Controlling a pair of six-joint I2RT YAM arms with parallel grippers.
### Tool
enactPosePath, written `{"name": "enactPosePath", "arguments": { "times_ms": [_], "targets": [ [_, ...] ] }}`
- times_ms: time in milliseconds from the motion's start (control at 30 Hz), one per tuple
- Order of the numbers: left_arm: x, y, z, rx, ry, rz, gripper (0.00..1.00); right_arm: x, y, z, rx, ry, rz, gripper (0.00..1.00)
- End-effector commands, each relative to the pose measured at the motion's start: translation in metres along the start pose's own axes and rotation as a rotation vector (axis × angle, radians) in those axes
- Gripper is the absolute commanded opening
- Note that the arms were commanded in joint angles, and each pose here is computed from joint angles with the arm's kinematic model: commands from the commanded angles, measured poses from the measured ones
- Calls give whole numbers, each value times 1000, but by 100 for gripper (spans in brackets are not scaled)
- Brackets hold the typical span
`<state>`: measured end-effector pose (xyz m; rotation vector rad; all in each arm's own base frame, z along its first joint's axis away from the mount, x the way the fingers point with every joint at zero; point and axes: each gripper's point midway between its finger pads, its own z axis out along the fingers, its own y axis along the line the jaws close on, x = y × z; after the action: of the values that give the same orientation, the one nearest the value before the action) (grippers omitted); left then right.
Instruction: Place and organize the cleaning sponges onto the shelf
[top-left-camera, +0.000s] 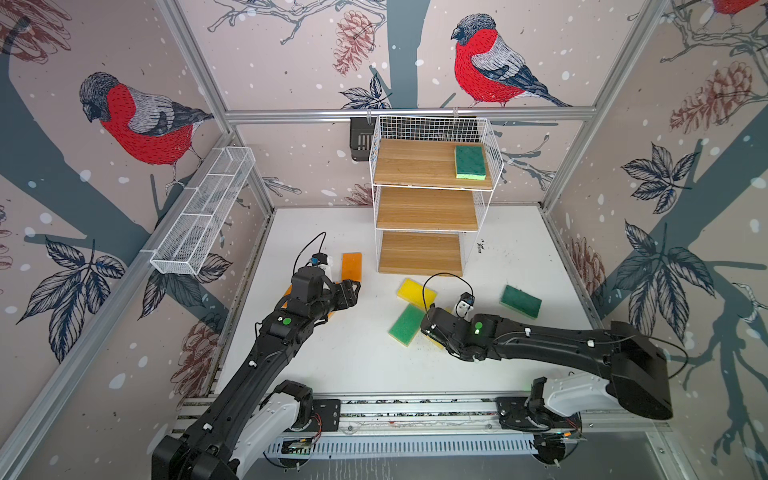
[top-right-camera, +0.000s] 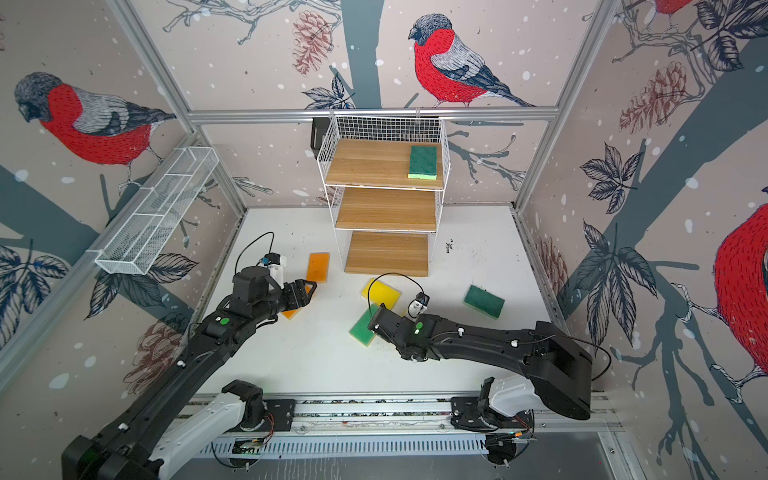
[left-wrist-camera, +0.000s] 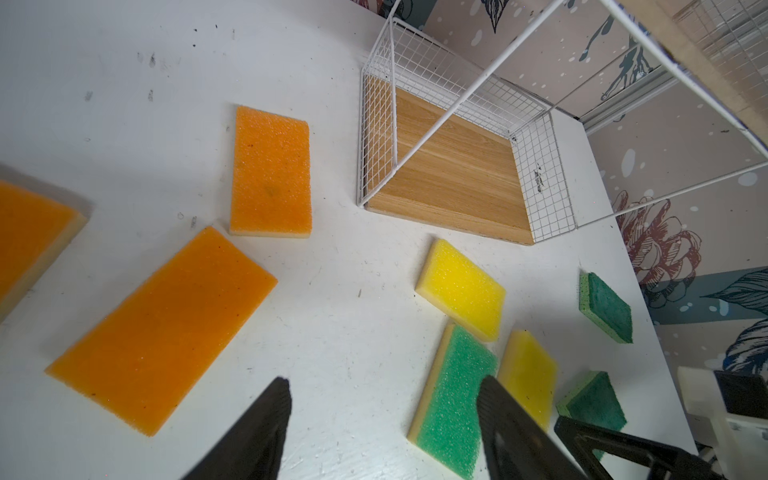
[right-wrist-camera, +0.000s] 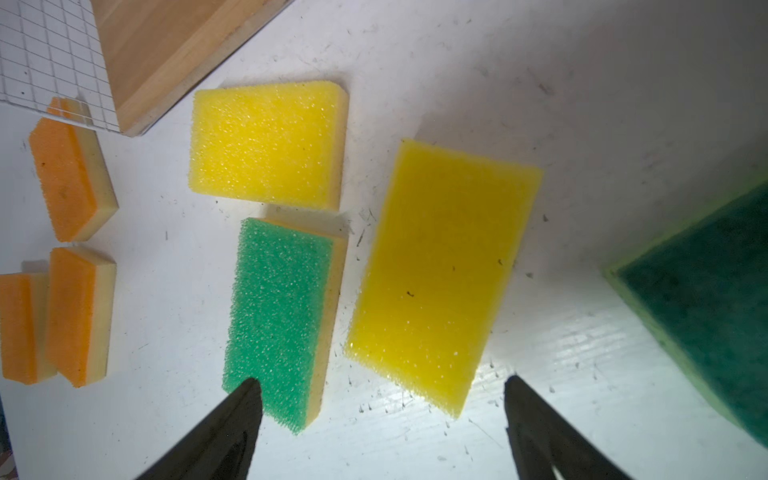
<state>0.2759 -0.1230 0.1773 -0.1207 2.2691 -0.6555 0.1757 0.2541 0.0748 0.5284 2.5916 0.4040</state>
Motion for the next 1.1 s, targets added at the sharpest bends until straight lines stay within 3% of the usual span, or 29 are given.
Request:
{"name": "enactPosePath", "arguments": {
  "times_ms": [0,500,867,1067],
  "targets": [
    [-3,-7,0,36,-15,13,72,7,-8,5,44,22,27,91],
    [7,-3,0,30,12,28,73,19,-12,31,182,73,-25,92],
    [14,-4,5,41,37,35,73,19,-20,38,205,90,-10,92],
    [27,-22,14,163,86,27,72,20,-23,41,214,97,-11,91]
  ]
}}
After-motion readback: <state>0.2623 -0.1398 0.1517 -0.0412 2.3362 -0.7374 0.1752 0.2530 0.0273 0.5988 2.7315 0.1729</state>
